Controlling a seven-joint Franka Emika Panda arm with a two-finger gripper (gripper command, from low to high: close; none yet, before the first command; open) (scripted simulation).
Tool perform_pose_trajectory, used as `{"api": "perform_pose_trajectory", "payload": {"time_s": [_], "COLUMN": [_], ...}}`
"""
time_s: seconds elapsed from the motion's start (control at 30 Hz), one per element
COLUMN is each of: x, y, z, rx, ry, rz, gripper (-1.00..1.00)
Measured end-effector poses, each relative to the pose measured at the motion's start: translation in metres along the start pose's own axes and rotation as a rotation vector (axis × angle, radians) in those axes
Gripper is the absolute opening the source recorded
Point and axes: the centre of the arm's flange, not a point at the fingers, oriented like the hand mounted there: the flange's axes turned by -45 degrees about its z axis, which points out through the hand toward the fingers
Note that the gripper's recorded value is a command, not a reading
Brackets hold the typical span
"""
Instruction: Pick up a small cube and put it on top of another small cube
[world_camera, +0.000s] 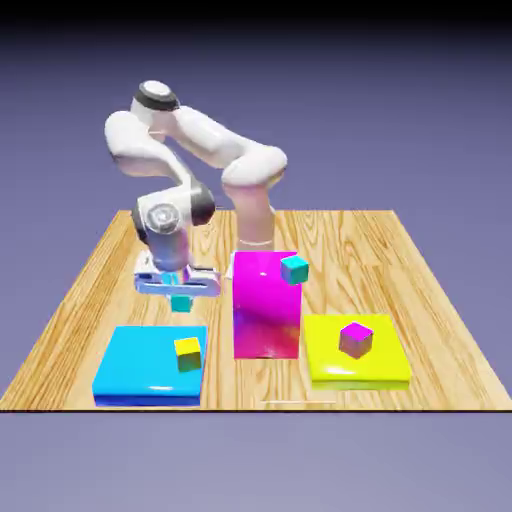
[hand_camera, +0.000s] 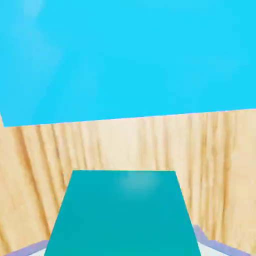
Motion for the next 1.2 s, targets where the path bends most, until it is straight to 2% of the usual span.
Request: {"api": "perform_pose_trajectory", "payload": {"time_s": [0.3,0.63,0.9,1.1,1.2], "x": [-0.004,0.029,0.085,0.132,0.136], "y": [0.018,-0.022,-0.081,-0.115,-0.112], "z": [-0.096,-0.158,-0.151,-0.105,-0.090], "rx": [-0.143,-0.316,-0.403,-0.401,-0.401], "ry": [0.095,0.094,0.019,-0.060,-0.060], "rz": [-0.185,-0.495,-0.817,-1.060,-1.061], "gripper": [-1.00,-1.00,-1.00,-1.00,-1.00]}}
